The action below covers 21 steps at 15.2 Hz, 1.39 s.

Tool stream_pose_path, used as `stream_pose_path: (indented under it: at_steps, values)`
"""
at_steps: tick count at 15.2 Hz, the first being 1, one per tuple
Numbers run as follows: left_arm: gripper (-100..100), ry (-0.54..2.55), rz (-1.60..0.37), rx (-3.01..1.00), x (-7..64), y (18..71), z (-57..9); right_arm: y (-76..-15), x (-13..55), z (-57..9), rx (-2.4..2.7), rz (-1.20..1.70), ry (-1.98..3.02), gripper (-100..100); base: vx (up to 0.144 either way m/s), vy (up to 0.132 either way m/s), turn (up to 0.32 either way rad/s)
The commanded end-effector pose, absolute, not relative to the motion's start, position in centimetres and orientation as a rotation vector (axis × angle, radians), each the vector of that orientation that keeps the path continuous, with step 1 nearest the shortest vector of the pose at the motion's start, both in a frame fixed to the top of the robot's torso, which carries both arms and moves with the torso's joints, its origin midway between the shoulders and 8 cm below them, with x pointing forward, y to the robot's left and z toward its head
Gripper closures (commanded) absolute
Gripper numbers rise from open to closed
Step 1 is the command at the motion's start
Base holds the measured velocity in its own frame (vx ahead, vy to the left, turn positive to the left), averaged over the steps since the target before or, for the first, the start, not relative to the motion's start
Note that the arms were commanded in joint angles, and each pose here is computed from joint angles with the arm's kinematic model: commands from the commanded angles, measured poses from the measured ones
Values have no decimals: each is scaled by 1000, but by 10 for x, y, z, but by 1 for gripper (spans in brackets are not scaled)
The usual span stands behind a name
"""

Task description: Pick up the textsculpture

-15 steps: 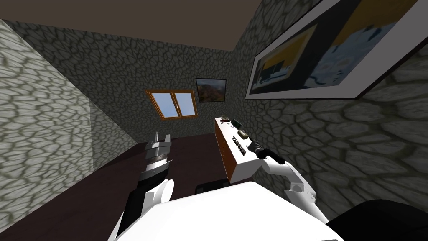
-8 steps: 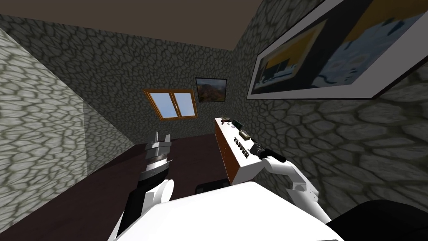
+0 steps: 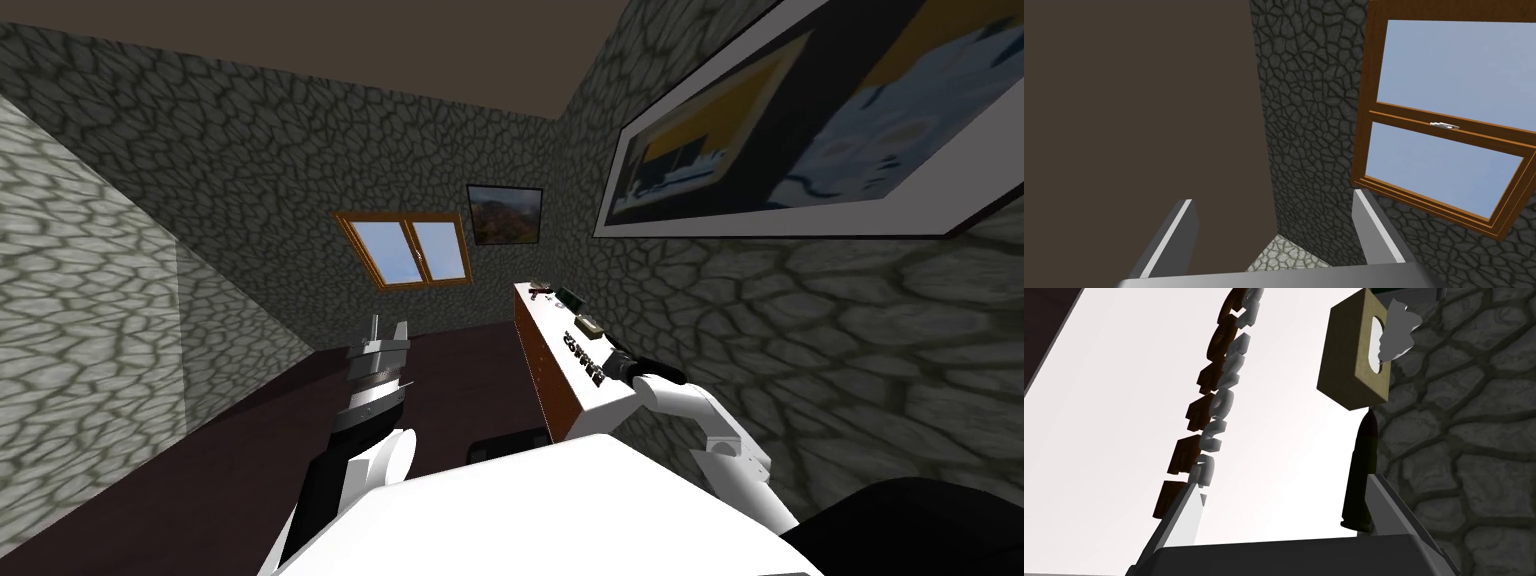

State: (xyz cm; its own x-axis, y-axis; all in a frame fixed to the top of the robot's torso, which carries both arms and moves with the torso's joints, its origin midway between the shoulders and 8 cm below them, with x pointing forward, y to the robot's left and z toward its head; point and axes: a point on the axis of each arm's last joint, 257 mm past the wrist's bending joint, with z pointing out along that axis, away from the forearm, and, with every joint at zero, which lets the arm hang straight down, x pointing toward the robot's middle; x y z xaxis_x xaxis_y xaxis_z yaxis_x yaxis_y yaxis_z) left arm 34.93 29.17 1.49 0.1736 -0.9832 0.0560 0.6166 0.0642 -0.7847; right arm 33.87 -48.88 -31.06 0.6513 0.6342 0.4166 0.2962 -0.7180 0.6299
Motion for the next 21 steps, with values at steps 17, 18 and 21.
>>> stream_pose_path:
  at_steps: [17, 18, 21]
  values:
    - [0, 587, -1318, -787, 349, 292, 15, -495, 259, -370, 2782, 562, 494, -100, 108, 21, -29]
    - [0, 587, -1318, -787, 349, 292, 15, -495, 258, -371, 2784, 559, 494, -100, 99, 5, -11]
    - [0, 587, -1318, -787, 349, 292, 15, -494, 240, -379, 2875, 493, 412, -100, 133, 20, -37]
